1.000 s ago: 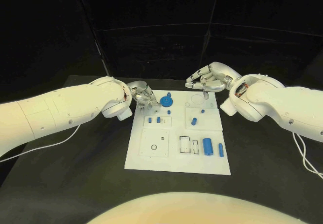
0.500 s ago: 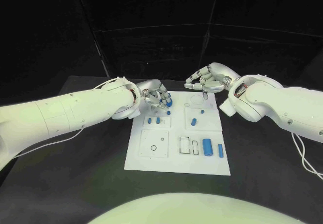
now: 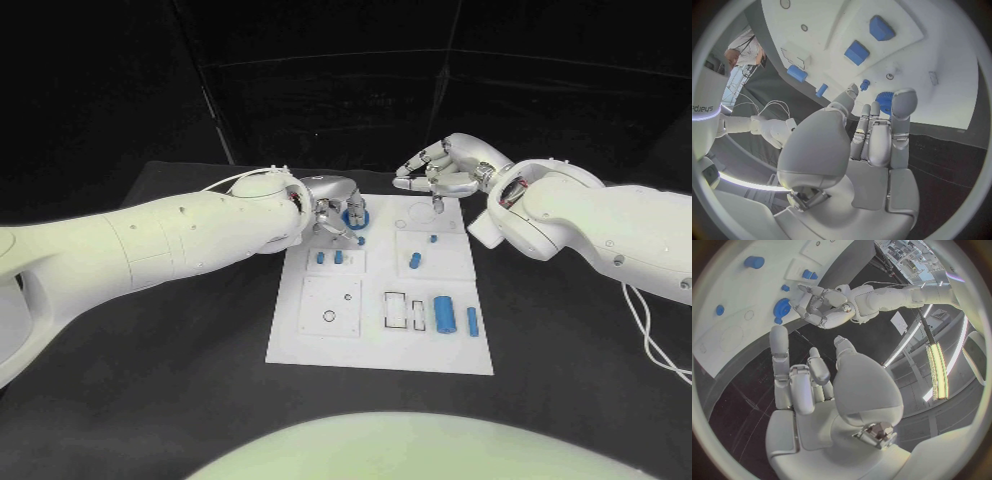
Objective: Assemble the parts on the task board
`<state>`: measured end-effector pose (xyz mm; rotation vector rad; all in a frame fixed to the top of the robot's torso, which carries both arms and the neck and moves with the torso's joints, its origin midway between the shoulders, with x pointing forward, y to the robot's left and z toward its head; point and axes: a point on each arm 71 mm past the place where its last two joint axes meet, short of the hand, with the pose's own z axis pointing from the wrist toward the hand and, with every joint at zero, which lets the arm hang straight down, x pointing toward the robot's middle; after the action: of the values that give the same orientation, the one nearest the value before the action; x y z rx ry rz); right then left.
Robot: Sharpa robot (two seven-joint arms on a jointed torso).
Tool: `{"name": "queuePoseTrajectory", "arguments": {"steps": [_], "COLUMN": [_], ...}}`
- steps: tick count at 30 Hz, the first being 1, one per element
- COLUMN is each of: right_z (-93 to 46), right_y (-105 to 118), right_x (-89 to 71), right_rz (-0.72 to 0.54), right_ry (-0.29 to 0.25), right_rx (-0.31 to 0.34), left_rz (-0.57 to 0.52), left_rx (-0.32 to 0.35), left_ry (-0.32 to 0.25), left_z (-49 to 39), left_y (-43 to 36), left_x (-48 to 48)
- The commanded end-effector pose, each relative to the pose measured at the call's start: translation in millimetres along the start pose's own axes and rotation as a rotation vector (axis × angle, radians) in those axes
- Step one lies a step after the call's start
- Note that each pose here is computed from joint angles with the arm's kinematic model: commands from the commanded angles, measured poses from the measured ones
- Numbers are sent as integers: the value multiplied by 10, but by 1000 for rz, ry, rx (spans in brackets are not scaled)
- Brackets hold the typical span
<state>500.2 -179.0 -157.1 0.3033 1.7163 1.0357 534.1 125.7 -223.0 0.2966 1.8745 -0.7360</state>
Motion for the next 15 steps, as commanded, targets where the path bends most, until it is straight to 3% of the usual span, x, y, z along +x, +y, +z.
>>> {"name": "queuePoseTrajectory", "arguments": {"steps": [1, 15], "right_z": [7, 23], "right_y": [18, 31], "right_x": [-2, 15], "right_rz": [3, 4], "right_ry": [1, 5], "right_rx": [-11, -14], "left_rz": [64, 76], "left_rx": [22, 19], "left_ry": [25, 67], "left_z": [29, 146], "left_y": [-19, -57], "left_x": [12, 44]}}
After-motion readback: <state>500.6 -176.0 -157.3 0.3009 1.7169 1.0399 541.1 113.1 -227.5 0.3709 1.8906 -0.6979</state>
